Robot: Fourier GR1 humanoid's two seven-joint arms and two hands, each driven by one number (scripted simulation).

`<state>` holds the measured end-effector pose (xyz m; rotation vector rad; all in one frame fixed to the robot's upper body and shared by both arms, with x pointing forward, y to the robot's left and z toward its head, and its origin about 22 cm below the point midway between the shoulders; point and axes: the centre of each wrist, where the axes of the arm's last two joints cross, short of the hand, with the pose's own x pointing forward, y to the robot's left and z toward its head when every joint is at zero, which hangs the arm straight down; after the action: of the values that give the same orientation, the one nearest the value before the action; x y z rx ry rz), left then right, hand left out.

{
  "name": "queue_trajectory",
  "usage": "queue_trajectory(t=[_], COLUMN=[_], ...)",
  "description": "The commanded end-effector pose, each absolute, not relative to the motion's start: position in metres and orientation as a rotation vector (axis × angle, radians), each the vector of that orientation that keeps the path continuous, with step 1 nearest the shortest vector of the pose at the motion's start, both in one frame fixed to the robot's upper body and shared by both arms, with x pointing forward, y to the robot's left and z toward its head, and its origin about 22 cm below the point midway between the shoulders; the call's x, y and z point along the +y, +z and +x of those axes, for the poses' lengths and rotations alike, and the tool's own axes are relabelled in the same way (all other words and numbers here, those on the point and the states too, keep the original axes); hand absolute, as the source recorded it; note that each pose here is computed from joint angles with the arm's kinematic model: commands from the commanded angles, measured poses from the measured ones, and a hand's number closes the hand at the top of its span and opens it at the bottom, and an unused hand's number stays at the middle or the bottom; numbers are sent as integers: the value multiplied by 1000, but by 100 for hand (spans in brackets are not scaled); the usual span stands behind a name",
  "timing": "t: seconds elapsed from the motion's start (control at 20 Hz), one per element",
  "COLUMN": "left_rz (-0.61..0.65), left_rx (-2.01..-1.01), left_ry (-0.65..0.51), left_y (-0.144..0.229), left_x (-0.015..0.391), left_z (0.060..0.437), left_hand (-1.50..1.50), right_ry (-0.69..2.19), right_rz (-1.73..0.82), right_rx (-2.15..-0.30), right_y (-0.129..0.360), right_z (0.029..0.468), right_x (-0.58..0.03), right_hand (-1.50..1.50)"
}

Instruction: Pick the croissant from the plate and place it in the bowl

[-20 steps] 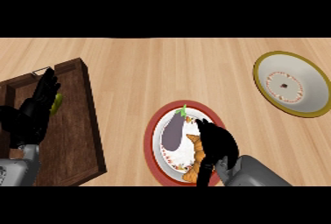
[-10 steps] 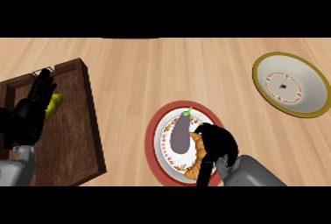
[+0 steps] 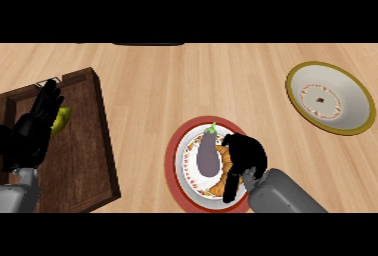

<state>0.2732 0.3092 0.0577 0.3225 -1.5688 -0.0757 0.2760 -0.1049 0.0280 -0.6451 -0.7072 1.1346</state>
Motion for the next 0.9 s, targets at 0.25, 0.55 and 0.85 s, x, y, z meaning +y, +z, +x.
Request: queue_trajectory(t=[0.25, 0.55, 0.85], left_rz=[324, 346, 358], left_rx=[-1551, -1550, -1552], left_ry=[-65, -55, -30], left_y=[55, 46, 67], left_x=[312, 315, 317], left_z=[273, 269, 276], left_hand=[0, 0, 0], right_ry=[1349, 1728, 1617], right_rz=[-682, -494, -691], right_rx=[-884, -1299, -1654], right_y=[26, 58, 127], right_z=[264, 241, 244], right_x=[-145, -186, -254], right_hand=[150, 150, 150])
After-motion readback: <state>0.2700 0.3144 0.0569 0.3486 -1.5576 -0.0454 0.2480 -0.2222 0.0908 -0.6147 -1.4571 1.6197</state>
